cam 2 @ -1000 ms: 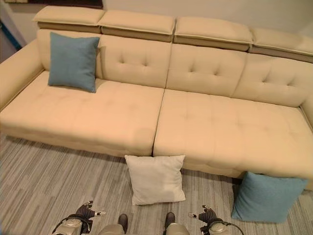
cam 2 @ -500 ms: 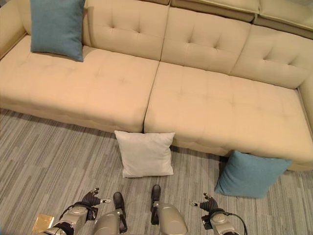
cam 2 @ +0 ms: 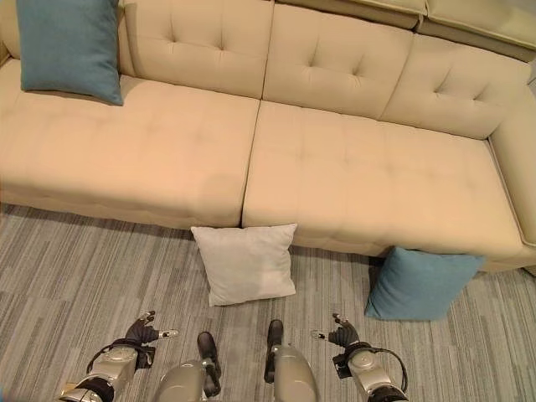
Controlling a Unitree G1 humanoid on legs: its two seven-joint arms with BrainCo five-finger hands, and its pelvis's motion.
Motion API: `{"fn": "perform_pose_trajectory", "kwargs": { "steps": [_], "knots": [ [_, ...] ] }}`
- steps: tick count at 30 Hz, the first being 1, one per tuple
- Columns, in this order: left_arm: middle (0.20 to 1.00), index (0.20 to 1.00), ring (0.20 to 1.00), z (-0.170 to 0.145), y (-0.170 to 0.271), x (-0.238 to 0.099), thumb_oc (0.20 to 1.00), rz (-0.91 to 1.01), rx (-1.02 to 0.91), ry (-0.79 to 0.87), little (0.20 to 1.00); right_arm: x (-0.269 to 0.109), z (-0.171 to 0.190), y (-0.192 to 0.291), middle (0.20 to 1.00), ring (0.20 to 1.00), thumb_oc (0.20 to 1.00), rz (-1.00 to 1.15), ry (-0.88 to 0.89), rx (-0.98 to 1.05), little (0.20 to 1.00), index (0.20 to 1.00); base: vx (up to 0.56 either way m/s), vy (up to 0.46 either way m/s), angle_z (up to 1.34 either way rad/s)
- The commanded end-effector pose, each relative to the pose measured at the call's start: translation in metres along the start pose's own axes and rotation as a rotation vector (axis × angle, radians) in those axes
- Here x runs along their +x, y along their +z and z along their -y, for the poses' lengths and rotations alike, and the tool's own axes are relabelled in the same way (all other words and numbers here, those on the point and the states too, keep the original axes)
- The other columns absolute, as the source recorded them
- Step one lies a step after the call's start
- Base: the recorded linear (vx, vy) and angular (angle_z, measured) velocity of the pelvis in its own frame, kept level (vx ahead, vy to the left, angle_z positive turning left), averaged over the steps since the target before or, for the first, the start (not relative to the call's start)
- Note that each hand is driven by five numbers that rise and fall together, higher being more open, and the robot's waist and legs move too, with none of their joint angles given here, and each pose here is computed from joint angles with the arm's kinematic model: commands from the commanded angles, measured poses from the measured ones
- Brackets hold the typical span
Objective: Pick up all the scattered cushions and arrange them neatly on the sofa.
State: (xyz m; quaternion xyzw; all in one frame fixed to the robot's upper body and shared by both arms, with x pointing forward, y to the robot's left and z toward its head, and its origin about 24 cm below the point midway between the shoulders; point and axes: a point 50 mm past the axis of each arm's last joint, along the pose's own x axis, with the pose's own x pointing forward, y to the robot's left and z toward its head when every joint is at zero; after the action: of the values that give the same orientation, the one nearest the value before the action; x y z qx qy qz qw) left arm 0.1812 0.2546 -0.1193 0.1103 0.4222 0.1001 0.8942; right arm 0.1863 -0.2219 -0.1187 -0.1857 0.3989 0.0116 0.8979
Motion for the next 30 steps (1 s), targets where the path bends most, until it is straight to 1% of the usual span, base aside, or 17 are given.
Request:
{"fn": "perform_pose_trajectory", "kwargs": {
  "steps": [1,9,13,14,15,17,18,22,23,24,25,26,27,28,29,30],
  "knots": [
    [1.0,1.0,1.0,-0.001,0.001,-0.001,1.0,0.025,-0.013,0.017,1.0,0.002,0.013,0.012,1.0,1.0,1.0,0.057,-0.031,-0.045,1.0,1.0,0.08,-0.066,0.19],
    [1.0,1.0,1.0,0.003,0.006,-0.001,1.0,0.048,-0.026,0.007,1.0,0.001,0.02,0.015,1.0,1.0,1.0,0.077,-0.044,-0.063,1.0,1.0,0.01,-0.135,0.22],
    [1.0,1.0,1.0,0.008,0.051,0.002,1.0,0.207,-0.086,0.008,1.0,0.0,0.032,0.033,1.0,1.0,1.0,0.159,-0.097,-0.021,1.0,1.0,-0.12,-0.186,0.31],
    [1.0,1.0,1.0,0.008,0.051,0.002,1.0,0.207,-0.086,0.008,1.0,0.0,0.032,0.033,1.0,1.0,1.0,0.159,-0.097,-0.021,1.0,1.0,-0.11,-0.118,0.33],
    [1.0,1.0,1.0,0.009,0.071,0.002,1.0,0.271,-0.116,0.027,1.0,0.001,0.037,0.046,1.0,1.0,1.0,0.203,-0.124,-0.005,1.0,1.0,-0.11,-0.109,0.18],
    [1.0,1.0,1.0,0.012,0.097,0.001,1.0,0.347,-0.152,0.043,1.0,0.002,0.043,0.064,1.0,1.0,1.0,0.262,-0.16,0.003,1.0,1.0,-0.09,-0.101,0.13],
    [1.0,1.0,1.0,0.012,0.099,0.001,1.0,0.351,-0.154,0.044,1.0,0.002,0.044,0.065,1.0,1.0,1.0,0.265,-0.161,0.004,1.0,1.0,-0.09,-0.066,0.01],
    [1.0,1.0,1.0,0.014,0.159,-0.004,1.0,0.504,-0.168,0.069,1.0,0.002,0.06,0.122,1.0,1.0,1.0,0.421,-0.24,0.021,1.0,1.0,-0.12,-0.045,-0.03],
    [1.0,1.0,1.0,0.01,0.188,-0.008,1.0,0.57,-0.179,0.101,1.0,0.0,0.069,0.154,1.0,1.0,1.0,0.499,-0.279,0.013,1.0,1.0,-0.03,0.01,-0.07],
    [1.0,1.0,1.0,0.01,0.189,-0.008,1.0,0.571,-0.18,0.101,1.0,0.0,0.069,0.155,1.0,1.0,1.0,0.5,-0.279,0.013,1.0,1.0,-0.09,0.008,-0.09],
    [1.0,1.0,1.0,0.008,0.201,-0.011,1.0,0.597,-0.185,0.109,1.0,-0.002,0.072,0.169,1.0,1.0,1.0,0.533,-0.295,0.01,1.0,1.0,-0.05,0.0,-0.1],
    [1.0,1.0,1.0,0.008,0.217,-0.015,1.0,0.633,-0.199,0.116,1.0,-0.005,0.076,0.187,1.0,1.0,1.0,0.578,-0.316,0.018,1.0,1.0,-0.11,-0.002,-0.06],
    [1.0,1.0,1.0,0.0,0.247,-0.023,1.0,0.692,-0.213,0.157,1.0,-0.014,0.088,0.223,1.0,1.0,1.0,0.659,-0.371,0.017,1.0,1.0,-0.08,0.004,-0.03],
    [1.0,1.0,1.0,0.0,0.248,-0.023,1.0,0.694,-0.214,0.158,1.0,-0.014,0.088,0.224,1.0,1.0,1.0,0.661,-0.372,0.017,1.0,1.0,-0.09,0.002,-0.01],
    [1.0,1.0,1.0,-0.008,0.273,-0.032,1.0,0.742,-0.218,0.203,1.0,-0.023,0.098,0.252,1.0,1.0,1.0,0.725,-0.419,0.019,1.0,1.0,-0.03,0.003,0.01],
    [1.0,1.0,1.0,-0.009,0.274,-0.032,1.0,0.744,-0.219,0.204,1.0,-0.023,0.098,0.254,1.0,1.0,1.0,0.728,-0.419,0.02,1.0,1.0,-0.05,0.013,0.04]
  ]
}}
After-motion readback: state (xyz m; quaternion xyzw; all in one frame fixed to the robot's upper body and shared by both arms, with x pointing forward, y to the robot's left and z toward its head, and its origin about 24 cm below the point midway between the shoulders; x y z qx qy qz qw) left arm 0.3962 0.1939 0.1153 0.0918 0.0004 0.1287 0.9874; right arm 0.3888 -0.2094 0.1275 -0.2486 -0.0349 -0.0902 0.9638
